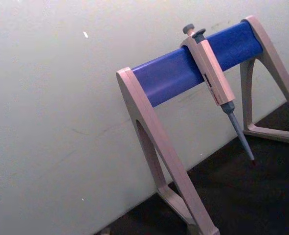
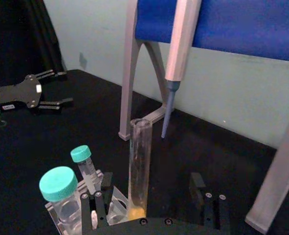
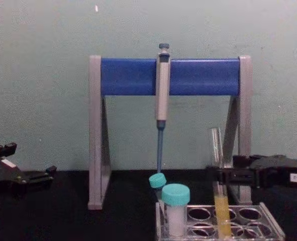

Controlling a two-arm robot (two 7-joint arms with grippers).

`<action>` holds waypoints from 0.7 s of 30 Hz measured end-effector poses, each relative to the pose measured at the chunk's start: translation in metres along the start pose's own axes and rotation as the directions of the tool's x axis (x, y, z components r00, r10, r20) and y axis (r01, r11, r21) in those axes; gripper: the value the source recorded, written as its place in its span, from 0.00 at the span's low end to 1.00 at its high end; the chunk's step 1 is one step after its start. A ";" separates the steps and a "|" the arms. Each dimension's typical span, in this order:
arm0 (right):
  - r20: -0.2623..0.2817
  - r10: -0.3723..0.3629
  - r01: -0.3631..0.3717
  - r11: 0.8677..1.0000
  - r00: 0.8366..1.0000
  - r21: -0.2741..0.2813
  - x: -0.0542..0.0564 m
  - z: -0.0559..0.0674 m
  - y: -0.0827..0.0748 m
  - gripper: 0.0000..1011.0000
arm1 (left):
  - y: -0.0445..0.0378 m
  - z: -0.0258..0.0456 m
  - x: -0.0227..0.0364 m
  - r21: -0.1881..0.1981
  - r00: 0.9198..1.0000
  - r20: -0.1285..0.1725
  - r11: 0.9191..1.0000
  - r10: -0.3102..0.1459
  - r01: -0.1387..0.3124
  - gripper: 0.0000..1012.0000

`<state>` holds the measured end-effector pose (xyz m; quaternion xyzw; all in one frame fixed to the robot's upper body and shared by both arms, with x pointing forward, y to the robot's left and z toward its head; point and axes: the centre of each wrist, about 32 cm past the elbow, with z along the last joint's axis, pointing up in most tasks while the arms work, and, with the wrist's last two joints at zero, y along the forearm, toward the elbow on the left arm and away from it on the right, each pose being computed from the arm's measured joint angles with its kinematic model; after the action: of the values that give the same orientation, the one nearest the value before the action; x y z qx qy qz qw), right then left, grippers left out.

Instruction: Pick up the test tube from the test tube rack, shake it, then place it back into the test tube rack.

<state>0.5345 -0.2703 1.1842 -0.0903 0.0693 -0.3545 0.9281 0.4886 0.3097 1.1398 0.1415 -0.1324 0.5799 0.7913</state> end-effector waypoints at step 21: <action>0.012 0.007 -0.007 1.000 1.000 -0.030 -0.005 0.005 0.016 0.99 | 0.0000 0.0000 0.0000 0.000 1.000 0.000 1.000 0.000 0.000 1.00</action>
<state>0.5424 -0.2548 1.1864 -0.1060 0.0695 -0.3498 0.9282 0.4886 0.3097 1.1398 0.1415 -0.1325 0.5799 0.7913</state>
